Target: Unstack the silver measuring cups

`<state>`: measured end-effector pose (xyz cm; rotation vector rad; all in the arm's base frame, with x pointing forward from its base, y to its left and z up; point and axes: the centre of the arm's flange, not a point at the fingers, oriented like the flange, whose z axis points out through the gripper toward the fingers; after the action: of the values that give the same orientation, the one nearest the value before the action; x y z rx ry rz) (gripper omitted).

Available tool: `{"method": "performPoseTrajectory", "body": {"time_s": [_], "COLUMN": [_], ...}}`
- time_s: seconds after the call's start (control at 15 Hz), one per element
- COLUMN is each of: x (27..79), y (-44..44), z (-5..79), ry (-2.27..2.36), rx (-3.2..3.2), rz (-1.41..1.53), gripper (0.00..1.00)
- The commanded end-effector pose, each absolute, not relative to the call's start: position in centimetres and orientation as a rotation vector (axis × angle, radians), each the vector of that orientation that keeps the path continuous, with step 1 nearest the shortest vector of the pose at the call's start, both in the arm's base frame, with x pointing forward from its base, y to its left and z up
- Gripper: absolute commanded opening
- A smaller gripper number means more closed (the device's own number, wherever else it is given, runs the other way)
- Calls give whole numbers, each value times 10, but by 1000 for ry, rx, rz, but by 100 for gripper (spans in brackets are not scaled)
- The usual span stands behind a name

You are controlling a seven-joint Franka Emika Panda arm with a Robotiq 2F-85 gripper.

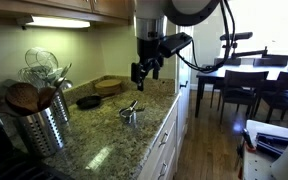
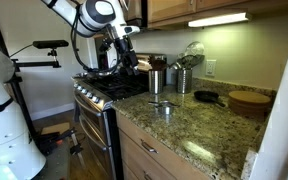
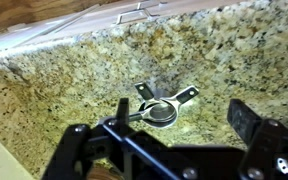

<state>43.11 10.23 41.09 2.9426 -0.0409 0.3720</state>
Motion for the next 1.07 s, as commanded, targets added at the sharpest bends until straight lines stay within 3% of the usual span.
{"method": "performPoseTrajectory", "body": {"time_s": [0.0, 0.53, 1.0], "x": [445, 493, 572], "y": [84, 31, 9], "z": [388, 367, 358], "ry": [-169, -698, -1103], "rx": [2876, 2922, 2801], "rz": [388, 385, 434], "gripper": [100, 100, 100]}}
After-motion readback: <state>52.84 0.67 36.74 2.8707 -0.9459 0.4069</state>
